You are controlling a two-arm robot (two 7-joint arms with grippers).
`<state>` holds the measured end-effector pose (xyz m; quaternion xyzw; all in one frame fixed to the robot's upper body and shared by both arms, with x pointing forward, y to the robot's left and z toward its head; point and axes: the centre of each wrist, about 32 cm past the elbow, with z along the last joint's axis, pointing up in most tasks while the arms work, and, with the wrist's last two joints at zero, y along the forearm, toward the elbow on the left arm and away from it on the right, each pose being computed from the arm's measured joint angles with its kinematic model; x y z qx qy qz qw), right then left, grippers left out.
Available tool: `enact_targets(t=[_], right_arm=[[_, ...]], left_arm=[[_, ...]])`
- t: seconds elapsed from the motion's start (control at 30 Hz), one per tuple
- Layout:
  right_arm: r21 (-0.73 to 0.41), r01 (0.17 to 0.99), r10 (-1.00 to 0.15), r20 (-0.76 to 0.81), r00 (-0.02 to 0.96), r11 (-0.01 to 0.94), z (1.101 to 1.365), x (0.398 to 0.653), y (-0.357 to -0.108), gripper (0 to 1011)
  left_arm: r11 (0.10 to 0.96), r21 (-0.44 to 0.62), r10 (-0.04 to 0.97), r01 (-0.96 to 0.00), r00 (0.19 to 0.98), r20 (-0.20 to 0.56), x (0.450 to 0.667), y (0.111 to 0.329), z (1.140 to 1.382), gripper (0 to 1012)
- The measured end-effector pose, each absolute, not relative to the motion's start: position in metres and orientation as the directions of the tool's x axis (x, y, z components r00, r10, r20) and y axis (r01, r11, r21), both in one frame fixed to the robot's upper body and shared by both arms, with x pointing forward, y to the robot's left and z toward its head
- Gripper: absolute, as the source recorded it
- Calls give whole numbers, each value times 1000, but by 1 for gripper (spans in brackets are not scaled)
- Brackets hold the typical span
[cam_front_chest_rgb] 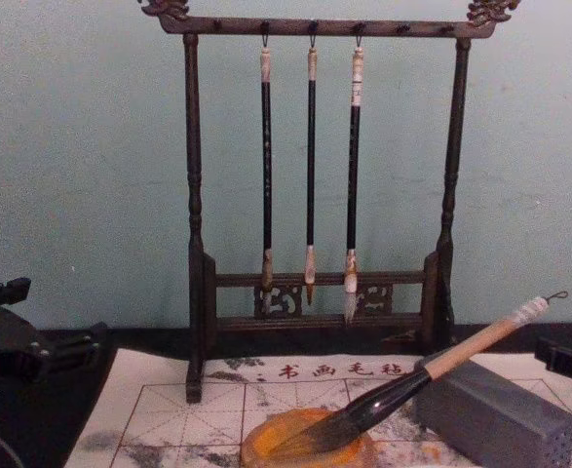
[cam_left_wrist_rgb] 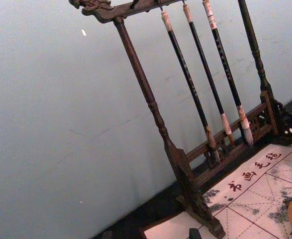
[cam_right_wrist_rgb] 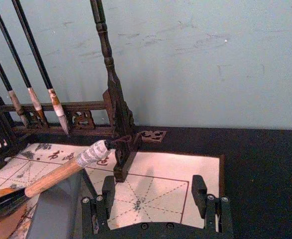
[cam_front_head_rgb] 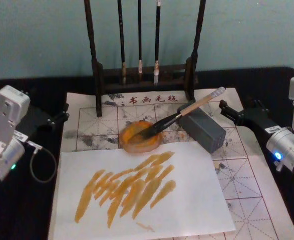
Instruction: Pick up the brush from the inkstone, write on the paper, then place the brush back to its original position.
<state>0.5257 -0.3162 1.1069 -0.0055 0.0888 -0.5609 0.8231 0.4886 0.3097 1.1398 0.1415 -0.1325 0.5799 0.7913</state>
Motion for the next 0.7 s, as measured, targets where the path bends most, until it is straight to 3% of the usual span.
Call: enact_targets(t=[0.7], right_arm=[[-109,922,-924,-140,355,371,1107,526,-316,1000]], left_arm=[[287,70,880,-955,292,374,489,310,1140,1001]])
